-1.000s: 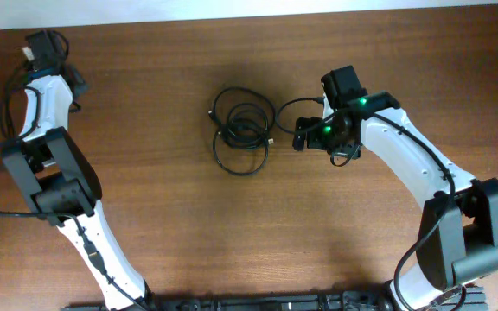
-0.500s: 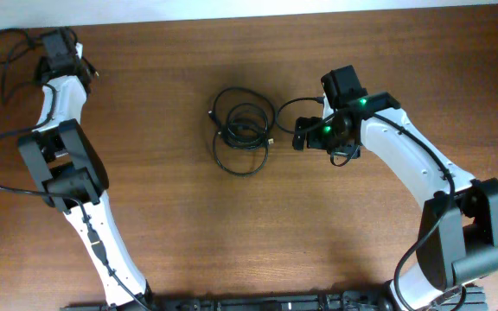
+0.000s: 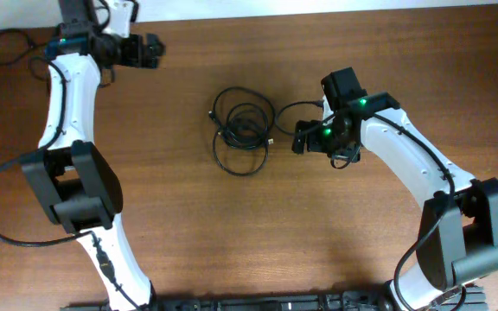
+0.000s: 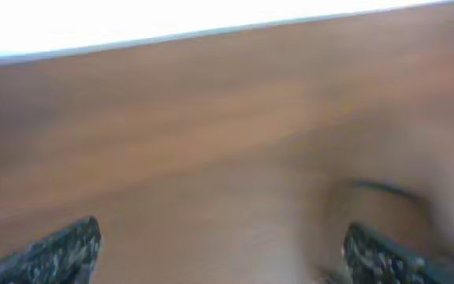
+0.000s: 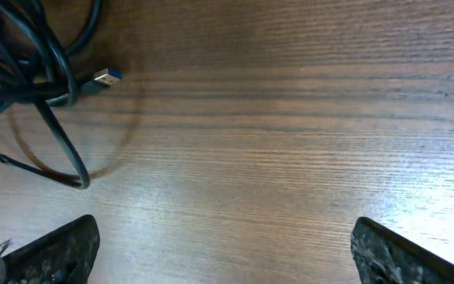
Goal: Untangle cables
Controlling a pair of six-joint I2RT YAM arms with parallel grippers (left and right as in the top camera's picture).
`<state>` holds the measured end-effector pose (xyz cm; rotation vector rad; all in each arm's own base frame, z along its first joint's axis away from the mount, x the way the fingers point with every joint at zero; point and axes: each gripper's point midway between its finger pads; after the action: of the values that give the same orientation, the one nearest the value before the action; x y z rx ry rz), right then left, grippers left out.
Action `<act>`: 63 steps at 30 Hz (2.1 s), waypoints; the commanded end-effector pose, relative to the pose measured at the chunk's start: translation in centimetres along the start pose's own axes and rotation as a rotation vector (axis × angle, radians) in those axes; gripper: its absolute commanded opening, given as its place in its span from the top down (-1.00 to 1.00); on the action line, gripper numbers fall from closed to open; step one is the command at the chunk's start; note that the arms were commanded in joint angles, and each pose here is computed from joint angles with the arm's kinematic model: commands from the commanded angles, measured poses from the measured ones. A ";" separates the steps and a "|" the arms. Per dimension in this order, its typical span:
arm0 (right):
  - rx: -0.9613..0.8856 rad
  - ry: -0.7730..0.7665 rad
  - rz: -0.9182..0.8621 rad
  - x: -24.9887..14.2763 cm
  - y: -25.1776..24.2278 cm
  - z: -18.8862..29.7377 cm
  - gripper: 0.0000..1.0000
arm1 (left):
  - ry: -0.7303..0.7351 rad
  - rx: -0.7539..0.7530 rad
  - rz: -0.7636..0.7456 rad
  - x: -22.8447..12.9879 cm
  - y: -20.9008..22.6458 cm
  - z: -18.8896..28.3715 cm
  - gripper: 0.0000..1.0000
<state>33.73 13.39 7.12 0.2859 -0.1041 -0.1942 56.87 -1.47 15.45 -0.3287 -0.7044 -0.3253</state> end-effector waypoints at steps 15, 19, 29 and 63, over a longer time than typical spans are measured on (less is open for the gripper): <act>-0.102 -0.013 -0.097 1.2 -5.1 0.7 -0.99 | 0.538 -0.209 -0.104 -11.6 -21.8 -4.5 -0.15; -0.097 -0.027 -0.092 1.5 -5.0 0.7 -0.99 | 0.501 -0.188 -0.060 -10.7 -20.9 -4.8 0.01; -0.096 -0.027 -0.092 1.5 -5.0 0.7 -0.99 | 0.228 -0.276 -0.083 -1.2 -24.7 3.0 1.00; 0.640 0.004 0.218 -1.3 13.2 6.9 -0.75 | 0.123 0.038 0.524 0.5 -24.1 14.9 1.00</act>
<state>33.04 23.96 17.02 0.9587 -0.1519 0.1186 39.54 -16.21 30.94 -0.4097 -0.5032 0.1796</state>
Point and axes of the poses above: each gripper's point midway between its finger pads, its own z axis back along the fingers, its own y axis along the line the jaws close on, x = y × z, and after that the axes turned 4 degrees about -z, right-handed
